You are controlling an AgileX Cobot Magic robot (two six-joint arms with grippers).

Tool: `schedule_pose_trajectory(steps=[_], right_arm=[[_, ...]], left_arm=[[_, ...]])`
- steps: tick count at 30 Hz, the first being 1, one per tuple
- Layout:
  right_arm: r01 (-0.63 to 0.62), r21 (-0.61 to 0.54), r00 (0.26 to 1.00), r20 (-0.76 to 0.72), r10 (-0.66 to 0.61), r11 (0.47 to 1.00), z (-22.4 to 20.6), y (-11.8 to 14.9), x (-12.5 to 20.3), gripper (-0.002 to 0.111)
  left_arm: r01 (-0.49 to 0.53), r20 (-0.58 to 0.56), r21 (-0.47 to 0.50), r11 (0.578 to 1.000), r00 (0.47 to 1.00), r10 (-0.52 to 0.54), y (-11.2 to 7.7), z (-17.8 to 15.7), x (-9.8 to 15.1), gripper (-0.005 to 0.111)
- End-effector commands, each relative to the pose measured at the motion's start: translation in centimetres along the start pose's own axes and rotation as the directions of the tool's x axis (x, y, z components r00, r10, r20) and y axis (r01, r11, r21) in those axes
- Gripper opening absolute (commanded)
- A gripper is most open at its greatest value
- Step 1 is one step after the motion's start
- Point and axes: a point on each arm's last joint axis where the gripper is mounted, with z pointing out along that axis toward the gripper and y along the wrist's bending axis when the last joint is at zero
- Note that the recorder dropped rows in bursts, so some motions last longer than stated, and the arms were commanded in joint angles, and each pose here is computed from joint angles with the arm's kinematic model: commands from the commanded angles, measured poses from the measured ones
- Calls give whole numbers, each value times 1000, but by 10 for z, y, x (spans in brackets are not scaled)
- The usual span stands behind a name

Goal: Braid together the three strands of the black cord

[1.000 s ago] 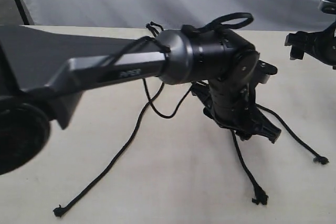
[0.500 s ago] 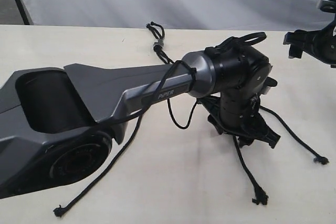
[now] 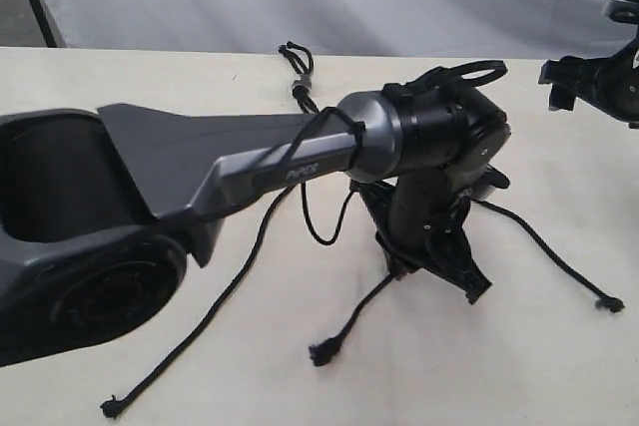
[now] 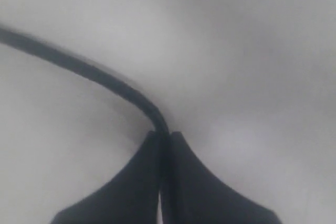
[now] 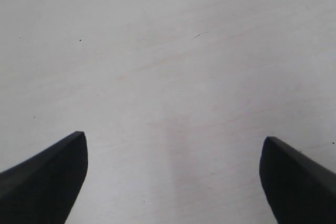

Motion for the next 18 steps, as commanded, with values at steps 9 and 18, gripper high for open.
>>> schedule_pose_trajectory(steps=[9, 18], right_arm=[[63, -75, 998, 25, -61, 995, -6, 28, 3, 83], [294, -187, 955, 97, -280, 937, -18, 87, 18, 83]], left_arm=[[128, 89, -558, 820, 992, -95, 81, -90, 92, 1], [272, 8, -491, 828, 951, -308, 157, -43, 165, 1]])
